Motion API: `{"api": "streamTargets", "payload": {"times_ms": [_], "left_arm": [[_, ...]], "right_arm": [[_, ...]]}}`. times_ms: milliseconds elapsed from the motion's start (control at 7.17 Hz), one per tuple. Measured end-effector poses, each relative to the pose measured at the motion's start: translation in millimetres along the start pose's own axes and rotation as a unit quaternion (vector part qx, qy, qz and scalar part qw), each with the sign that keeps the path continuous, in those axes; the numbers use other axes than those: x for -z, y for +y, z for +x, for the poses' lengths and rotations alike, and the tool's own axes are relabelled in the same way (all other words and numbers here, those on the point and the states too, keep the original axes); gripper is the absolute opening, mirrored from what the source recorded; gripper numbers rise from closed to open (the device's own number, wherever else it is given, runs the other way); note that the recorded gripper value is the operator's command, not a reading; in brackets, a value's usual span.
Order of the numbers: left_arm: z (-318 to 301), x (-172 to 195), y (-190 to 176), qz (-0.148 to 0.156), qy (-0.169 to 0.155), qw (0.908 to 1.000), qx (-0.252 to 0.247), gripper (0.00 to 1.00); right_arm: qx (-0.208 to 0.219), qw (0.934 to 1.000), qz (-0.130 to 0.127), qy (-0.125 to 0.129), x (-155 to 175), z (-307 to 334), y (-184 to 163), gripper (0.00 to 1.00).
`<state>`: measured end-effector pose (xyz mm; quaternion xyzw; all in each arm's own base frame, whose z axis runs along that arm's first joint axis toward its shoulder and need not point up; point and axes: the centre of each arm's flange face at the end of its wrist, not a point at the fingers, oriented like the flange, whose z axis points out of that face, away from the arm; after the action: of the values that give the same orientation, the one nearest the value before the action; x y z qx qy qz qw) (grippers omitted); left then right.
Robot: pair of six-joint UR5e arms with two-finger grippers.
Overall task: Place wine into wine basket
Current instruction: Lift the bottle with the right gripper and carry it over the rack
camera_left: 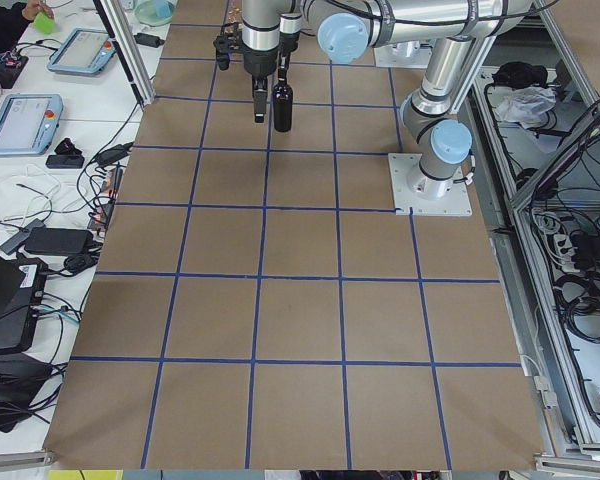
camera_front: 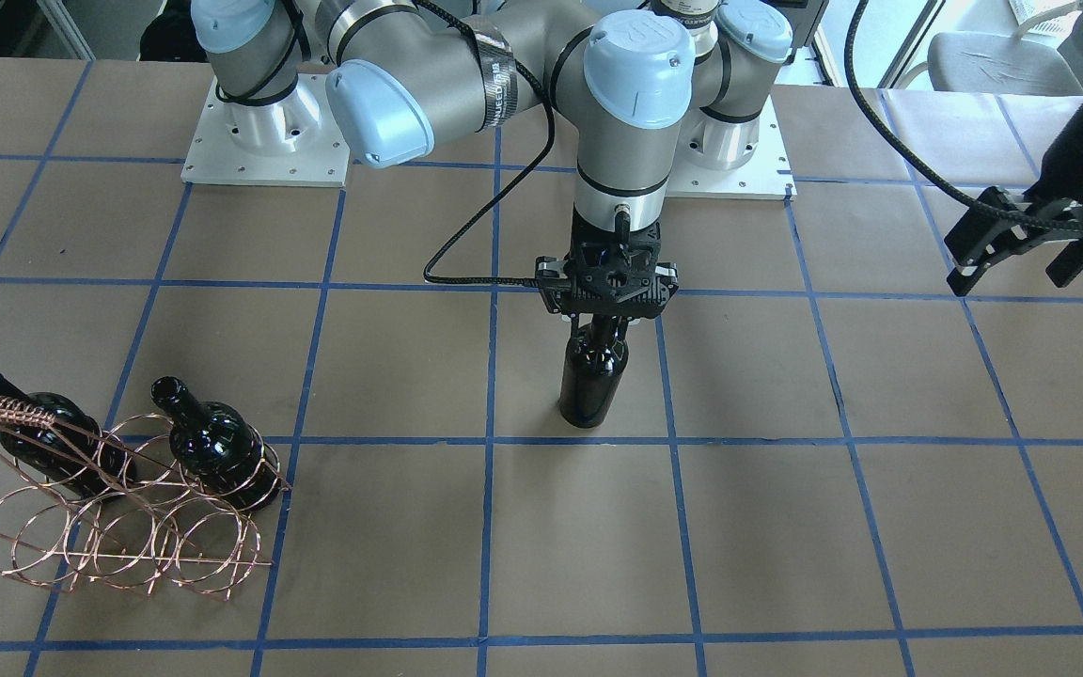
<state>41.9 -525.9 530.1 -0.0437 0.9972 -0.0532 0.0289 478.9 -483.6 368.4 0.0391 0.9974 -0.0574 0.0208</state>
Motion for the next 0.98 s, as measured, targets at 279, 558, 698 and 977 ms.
{"api": "streamTargets", "payload": {"times_ms": [279,558,698,977], "left_arm": [[8,2,3,0.000,-0.001,1.0000,-0.006,1.00],[13,5,10,-0.011,0.000,0.9999,-0.009,1.00],[14,6,13,-0.016,0.002,0.9998,-0.008,1.00],[36,2,17,-0.021,0.008,0.9997,0.012,1.00]], "right_arm": [[-0.003,1.0000,0.002,-0.002,5,4,-3,0.01],[-0.021,0.9998,0.003,0.003,46,42,-16,0.00],[-0.033,0.9993,-0.007,0.016,79,79,-20,0.00],[-0.018,0.9981,-0.023,0.054,145,169,-19,0.00]]}}
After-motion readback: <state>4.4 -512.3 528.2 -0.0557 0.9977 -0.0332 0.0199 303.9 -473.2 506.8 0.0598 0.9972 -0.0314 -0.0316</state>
